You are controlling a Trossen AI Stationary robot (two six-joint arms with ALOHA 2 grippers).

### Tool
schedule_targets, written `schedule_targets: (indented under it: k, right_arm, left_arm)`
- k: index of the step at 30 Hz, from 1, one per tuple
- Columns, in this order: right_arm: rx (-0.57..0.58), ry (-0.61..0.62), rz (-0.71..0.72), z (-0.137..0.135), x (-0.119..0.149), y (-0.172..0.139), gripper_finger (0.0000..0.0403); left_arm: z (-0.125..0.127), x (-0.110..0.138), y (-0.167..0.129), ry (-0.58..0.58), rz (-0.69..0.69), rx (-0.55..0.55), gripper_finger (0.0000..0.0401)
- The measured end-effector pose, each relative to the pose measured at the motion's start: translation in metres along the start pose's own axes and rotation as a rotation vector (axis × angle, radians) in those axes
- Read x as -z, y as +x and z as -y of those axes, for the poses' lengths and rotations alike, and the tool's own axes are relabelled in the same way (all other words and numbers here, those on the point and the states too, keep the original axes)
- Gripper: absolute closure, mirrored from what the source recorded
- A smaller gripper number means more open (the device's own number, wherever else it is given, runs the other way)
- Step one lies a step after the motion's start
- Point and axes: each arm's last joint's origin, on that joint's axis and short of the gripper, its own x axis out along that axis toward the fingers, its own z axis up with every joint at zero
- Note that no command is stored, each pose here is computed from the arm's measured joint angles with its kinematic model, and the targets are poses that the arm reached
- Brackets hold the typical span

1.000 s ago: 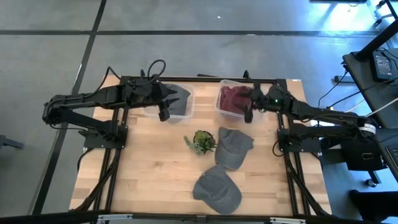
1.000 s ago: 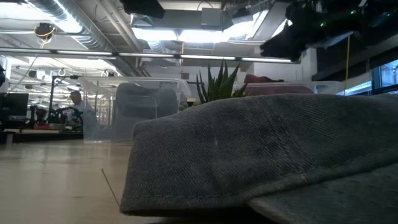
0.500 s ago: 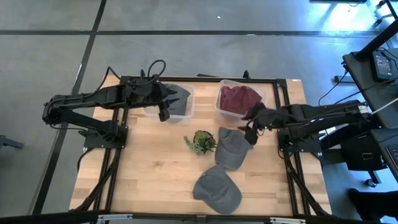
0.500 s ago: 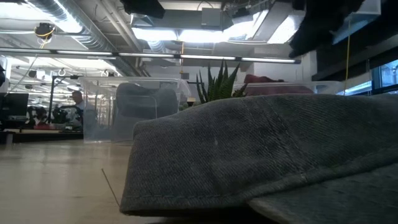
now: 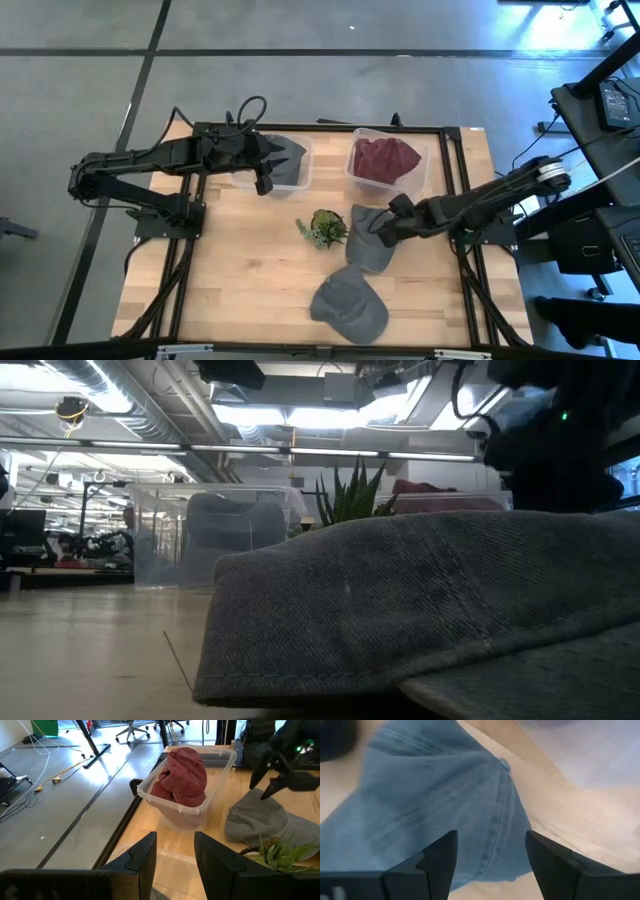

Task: Pick & Place hat
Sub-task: Put the top gray cap into the left transparent bin

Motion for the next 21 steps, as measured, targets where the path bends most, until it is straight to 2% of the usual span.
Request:
schedule_targets:
  k: [8, 11, 14, 19, 21]
  right_arm:
    - [0.04, 0.015, -0.101, -0.007, 0.004, 0.022, 0.0172]
    - [0.046, -0.041, -0.107, -0.006, 0.0, 0.024, 0.0194]
    - [0.046, -0.083, -0.109, -0.006, 0.0, 0.025, 0.0247]
    - [0.04, -0.185, -0.115, -0.006, 0.0, 0.024, 0.0379]
    - [0.037, -0.209, -0.113, -0.006, 0.0, 0.024, 0.0388]
  left_arm:
    - [0.0, 0.0, 0.0, -0.002, 0.0, 0.0, 0.0274]
    - [0.0, 0.0, 0.0, -0.002, 0.0, 0.0, 0.0273]
    - [0.0, 0.0, 0.0, -0.002, 0.0, 0.0, 0.0274]
    - [0.0, 0.0, 0.0, -0.002, 0.0, 0.0, 0.0274]
    - [0.0, 0.0, 0.0, -0.002, 0.0, 0.0, 0.0273]
